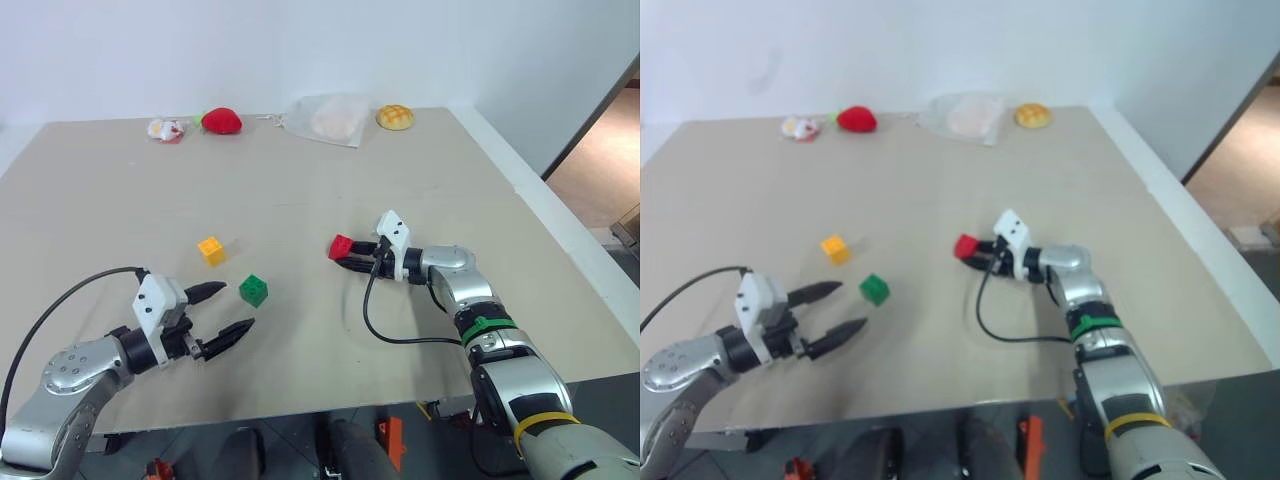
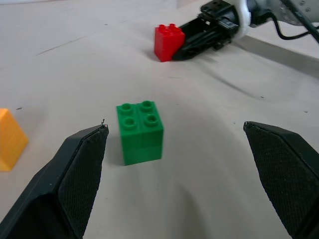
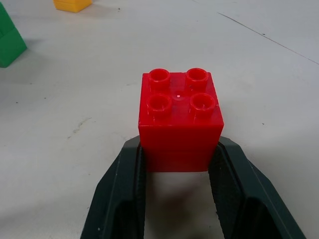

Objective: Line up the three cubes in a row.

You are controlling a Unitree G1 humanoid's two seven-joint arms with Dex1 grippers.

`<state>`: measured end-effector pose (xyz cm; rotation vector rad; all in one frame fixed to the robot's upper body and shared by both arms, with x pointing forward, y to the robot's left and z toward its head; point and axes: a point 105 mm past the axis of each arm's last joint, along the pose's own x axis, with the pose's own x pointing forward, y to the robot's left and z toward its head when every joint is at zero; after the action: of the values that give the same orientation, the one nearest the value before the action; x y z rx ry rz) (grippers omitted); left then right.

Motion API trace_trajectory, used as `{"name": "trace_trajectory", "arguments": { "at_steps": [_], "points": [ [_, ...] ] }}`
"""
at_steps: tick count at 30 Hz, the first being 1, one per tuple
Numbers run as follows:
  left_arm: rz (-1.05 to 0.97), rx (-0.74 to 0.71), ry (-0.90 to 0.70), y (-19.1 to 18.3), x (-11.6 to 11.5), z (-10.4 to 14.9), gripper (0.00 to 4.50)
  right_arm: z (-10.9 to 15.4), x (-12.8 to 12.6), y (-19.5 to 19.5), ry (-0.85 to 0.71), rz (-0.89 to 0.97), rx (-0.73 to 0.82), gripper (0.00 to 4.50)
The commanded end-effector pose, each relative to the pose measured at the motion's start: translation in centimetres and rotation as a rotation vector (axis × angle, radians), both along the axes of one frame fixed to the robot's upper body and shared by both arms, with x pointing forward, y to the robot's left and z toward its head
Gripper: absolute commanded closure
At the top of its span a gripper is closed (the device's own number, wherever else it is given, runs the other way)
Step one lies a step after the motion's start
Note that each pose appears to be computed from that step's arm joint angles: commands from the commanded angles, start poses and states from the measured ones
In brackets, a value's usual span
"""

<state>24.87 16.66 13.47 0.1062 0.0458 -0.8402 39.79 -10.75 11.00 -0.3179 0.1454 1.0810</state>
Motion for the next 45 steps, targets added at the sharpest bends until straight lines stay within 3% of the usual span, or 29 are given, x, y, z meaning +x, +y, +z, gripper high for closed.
{"name": "trace_trajectory", "arguments": {
  "at_steps": [1, 13, 18, 32, 42, 44, 45],
  "points": [
    [0.035, -0.021, -0.059, 0.6, 0.5, 1.4, 0.00, 1.2, 0.4, -0.4, -0.043, 0.005, -0.017, 3.30],
    [0.053, -0.029, -0.042, 1.3, 0.6, 1.3, 0.00, 2.6, -2.9, -6.2, -0.005, 0.226, -0.211, 3.30],
    [0.046, -0.029, -0.042, 1.2, 0.8, 1.5, 0.00, 1.7, -4.6, -5.5, 0.028, 0.367, -0.241, 3.30],
    [0.054, -0.015, -0.030, 1.7, 0.3, 1.5, 0.00, 0.4, -6.1, -2.9, 0.042, 0.529, -0.259, 3.30],
    [0.063, 0.006, -0.007, 1.7, 0.4, 0.9, 0.00, -0.5, -6.3, -2.7, 0.056, 0.527, -0.279, 3.30],
    [0.072, 0.022, 0.011, 1.8, 0.5, 0.4, 0.00, -0.9, -5.4, -2.7, 0.051, 0.465, -0.300, 2.27],
    [0.075, 0.027, 0.016, 1.9, 0.5, 0.2, 0.00, -1.1, -5.2, -2.7, 0.049, 0.452, -0.307, 1.96]
  ]
}}
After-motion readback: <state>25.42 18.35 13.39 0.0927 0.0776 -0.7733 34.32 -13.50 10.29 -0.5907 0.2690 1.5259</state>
